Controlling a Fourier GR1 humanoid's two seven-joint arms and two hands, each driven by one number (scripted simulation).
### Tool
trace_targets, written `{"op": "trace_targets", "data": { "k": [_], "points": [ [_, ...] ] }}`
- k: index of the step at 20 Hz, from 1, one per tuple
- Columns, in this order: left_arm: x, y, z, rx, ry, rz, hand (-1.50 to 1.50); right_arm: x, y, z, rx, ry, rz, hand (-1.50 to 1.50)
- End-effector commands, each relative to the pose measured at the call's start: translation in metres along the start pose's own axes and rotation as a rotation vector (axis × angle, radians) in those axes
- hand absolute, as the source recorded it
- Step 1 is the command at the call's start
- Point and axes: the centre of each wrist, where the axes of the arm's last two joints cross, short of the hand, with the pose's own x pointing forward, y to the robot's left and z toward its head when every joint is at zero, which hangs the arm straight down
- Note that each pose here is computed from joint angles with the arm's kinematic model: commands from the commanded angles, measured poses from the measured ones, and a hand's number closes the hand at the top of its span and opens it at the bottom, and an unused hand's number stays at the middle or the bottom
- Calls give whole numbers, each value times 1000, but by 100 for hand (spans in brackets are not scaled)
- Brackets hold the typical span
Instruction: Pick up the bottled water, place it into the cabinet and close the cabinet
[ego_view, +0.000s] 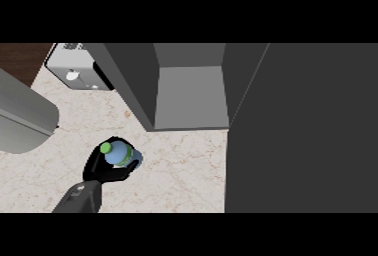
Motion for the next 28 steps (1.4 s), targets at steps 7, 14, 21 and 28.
{"op": "trace_targets", "data": {
  "k": [7,14,21,28],
  "points": [
    [-8,-10,-1,-51,-95,99,150,20,1,-2,-18,-47,-15,-150],
    [-40,-44,28,174,-186,64,150,24,-1,-6,-21,-22,-14,-150],
    [-13,-64,-18,123,-175,131,150,18,-1,-2,-20,-35,-33,-150],
    [13,-105,-45,64,-165,124,150,12,-4,-3,-21,-11,-42,-150]
  ]
}}
